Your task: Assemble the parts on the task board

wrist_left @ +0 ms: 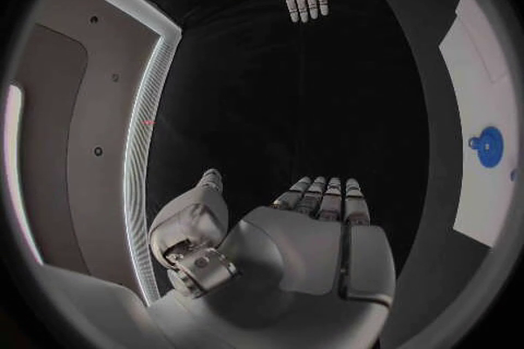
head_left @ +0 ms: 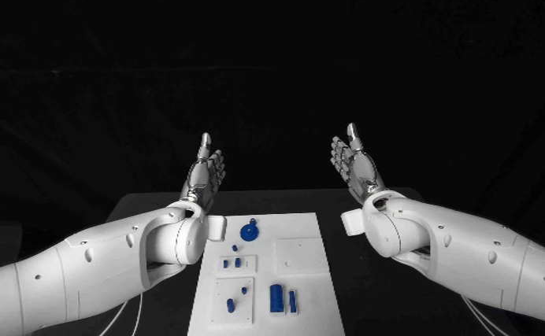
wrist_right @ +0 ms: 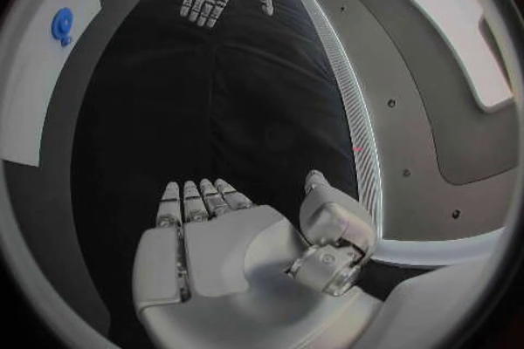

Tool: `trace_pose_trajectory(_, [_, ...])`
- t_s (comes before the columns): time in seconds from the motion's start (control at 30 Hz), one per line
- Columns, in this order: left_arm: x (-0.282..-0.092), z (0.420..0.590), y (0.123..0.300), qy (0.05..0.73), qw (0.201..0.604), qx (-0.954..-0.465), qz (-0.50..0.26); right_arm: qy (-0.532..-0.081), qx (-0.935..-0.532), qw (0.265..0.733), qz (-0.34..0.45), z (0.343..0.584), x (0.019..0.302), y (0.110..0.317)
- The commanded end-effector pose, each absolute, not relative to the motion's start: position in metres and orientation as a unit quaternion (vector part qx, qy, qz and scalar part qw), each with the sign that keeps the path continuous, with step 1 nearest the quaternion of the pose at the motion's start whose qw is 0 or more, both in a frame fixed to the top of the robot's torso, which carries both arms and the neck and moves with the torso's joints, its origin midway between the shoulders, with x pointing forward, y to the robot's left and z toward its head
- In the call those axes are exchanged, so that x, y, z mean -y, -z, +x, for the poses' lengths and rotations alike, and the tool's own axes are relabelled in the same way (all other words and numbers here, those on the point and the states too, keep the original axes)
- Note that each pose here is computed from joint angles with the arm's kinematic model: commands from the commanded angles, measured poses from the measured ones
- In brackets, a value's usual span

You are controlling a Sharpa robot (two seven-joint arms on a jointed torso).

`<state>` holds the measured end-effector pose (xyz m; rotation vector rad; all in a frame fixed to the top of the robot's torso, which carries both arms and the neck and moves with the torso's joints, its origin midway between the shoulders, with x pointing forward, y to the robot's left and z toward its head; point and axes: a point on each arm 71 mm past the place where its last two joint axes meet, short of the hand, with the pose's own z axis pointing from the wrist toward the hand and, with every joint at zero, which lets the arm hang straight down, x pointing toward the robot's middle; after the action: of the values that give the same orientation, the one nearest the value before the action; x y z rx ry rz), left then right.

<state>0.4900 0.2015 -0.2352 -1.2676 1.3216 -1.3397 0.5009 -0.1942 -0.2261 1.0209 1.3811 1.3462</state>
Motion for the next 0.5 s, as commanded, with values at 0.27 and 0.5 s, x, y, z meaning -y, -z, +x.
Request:
trace_pose_trajectory(0.27, [-0.193,0.462,0.224,0.507,0.493,-0.502,-0.498,-0.509,-0.502,0.494,0.496,0.465,0.193,0.224])
trace_pose_trajectory(0.5, [-0.192,0.462,0.224,0.507,0.493,-0.502,-0.498,-0.507,-0.502,0.493,0.498,0.462,0.192,0.224])
